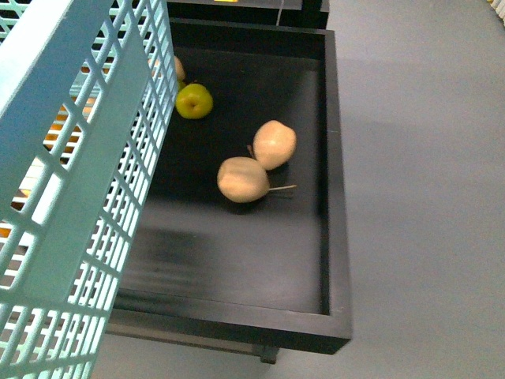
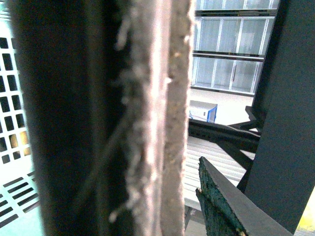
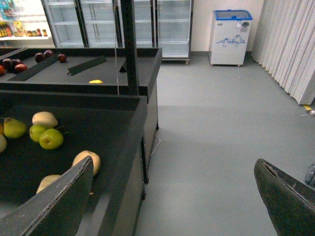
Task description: Pick lemon and mango into basket
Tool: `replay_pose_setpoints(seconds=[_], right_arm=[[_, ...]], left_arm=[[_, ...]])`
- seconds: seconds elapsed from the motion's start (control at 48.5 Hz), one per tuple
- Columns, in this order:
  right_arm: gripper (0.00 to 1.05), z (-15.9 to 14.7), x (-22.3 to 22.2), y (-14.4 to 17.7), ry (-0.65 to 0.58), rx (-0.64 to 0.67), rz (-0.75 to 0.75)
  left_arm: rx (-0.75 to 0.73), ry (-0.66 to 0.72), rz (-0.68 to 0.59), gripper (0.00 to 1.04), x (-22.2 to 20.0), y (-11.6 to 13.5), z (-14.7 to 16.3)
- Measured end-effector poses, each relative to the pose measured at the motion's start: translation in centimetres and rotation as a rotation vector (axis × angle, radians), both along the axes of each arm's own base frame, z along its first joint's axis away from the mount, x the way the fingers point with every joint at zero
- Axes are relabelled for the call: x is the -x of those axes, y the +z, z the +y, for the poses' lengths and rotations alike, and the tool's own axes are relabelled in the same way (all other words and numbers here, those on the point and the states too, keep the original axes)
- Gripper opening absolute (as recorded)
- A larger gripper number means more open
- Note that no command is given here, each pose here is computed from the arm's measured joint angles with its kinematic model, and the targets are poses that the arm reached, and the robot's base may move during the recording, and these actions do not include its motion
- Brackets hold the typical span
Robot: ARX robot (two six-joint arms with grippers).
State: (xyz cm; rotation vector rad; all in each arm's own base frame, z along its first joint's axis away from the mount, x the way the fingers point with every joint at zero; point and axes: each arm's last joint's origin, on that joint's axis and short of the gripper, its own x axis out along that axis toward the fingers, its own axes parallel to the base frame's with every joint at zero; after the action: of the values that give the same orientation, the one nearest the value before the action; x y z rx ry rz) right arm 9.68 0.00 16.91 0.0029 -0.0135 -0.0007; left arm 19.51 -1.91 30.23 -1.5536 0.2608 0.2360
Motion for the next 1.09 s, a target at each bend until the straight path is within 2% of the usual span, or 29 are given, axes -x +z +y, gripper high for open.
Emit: replay_pose_setpoints(seconds=[1.093], right_arm=[[0.96, 0.00, 0.00, 0.00, 0.000, 0.000, 0.000]], left_arm=[[0.000, 0.003, 0.000, 0.30, 0.01, 0.00, 0.01]])
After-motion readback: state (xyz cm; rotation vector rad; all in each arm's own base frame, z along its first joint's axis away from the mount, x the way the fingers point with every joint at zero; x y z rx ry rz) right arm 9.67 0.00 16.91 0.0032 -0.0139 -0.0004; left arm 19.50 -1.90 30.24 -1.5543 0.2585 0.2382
